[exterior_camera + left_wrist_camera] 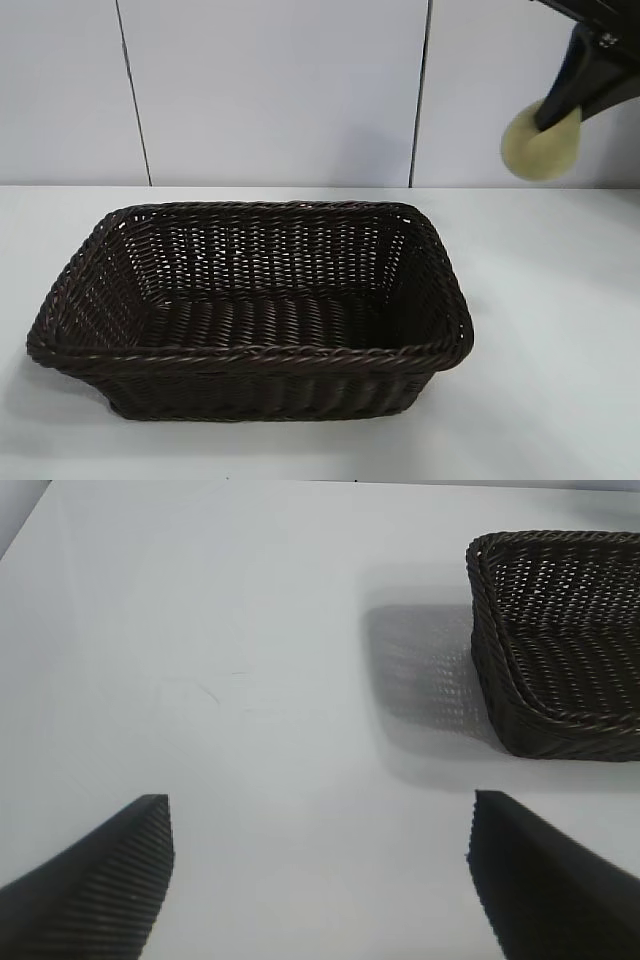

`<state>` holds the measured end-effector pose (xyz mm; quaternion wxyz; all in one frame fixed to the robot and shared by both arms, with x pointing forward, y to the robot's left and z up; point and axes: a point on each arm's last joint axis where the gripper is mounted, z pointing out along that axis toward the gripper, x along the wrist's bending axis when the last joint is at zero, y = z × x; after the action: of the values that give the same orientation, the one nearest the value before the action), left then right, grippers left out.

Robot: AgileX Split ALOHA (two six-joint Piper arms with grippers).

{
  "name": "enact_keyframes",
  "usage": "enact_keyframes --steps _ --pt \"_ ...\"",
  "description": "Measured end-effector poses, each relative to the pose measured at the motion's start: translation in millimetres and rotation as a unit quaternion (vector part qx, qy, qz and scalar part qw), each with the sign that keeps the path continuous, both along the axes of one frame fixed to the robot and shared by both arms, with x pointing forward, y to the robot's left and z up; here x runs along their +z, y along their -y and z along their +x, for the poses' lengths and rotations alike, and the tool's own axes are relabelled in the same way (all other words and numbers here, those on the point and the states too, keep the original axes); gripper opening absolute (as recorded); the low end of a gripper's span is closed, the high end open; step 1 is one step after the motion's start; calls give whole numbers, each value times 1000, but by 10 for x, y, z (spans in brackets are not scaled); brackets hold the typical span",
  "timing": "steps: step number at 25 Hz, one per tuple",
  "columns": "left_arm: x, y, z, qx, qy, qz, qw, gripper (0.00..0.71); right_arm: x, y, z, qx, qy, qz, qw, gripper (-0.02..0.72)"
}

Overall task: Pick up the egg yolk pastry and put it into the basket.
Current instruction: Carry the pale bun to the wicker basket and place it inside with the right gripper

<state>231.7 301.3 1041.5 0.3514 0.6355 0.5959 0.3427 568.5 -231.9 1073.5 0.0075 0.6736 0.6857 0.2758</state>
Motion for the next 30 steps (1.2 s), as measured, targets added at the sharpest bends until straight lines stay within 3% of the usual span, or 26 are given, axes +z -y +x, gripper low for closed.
enact_keyframes --steps 6,14,19,26,30 --pt "0 0 0 0 0 0 1000 589 -82 -916 -142 101 27 28 994 23" --pt "0 0 0 0 0 0 1000 589 -227 -1606 -305 147 63 54 986 22" --pt "0 0 0 0 0 0 1000 589 -408 -1659 -236 141 49 46 988 22" --pt "0 0 0 0 0 0 1000 589 -983 -1754 -58 129 5 19 991 26" --pt "0 0 0 0 0 0 1000 589 -1176 -1772 -34 129 -17 8 991 95"
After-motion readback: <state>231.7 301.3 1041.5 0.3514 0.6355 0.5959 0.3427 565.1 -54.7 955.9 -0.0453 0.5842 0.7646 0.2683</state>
